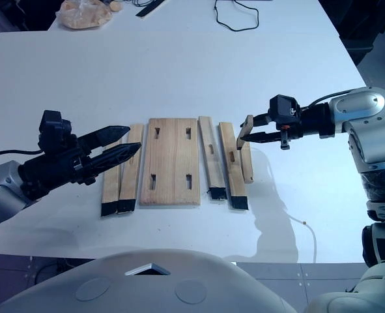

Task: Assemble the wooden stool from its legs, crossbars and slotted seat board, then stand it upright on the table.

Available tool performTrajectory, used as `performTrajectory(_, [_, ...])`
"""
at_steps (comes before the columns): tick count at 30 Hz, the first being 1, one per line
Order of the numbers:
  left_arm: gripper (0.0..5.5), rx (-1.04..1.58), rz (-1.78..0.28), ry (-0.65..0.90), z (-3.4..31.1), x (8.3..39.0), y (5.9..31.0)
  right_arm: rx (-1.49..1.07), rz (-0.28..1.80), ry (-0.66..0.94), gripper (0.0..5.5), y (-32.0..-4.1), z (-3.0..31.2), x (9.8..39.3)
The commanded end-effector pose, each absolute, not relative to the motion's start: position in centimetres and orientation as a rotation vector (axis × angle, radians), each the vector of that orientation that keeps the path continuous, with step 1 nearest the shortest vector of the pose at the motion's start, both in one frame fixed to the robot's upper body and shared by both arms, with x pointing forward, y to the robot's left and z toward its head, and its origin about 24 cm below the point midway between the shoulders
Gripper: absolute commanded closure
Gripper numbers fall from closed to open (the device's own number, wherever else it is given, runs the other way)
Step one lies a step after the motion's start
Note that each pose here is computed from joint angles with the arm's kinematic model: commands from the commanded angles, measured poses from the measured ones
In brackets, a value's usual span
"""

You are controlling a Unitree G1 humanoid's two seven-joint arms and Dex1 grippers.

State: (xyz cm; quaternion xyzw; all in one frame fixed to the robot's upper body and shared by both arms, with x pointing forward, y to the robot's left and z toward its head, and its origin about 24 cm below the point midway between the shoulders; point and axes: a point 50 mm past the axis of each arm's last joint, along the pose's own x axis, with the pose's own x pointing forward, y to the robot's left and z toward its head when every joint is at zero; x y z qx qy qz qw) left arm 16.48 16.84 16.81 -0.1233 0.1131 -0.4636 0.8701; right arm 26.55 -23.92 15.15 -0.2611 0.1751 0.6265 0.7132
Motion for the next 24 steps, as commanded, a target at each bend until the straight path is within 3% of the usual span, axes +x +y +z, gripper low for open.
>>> performTrajectory(1, [2.53,-0.253,-0.959,0.236,16.6,16.3,16.6,-0.574,1.427,0.376,4.21,-23.0,14.8,26.5])
performTrajectory(16, [2.53,-0.249,-0.959,0.236,16.5,16.1,16.6,-0.568,1.481,0.459,4.21,-23.1,12.9,25.3])
performTrajectory(24, [2.53,-0.248,-0.963,0.239,16.4,16.2,16.3,-0.47,1.479,0.617,4.21,-24.2,8.7,24.4])
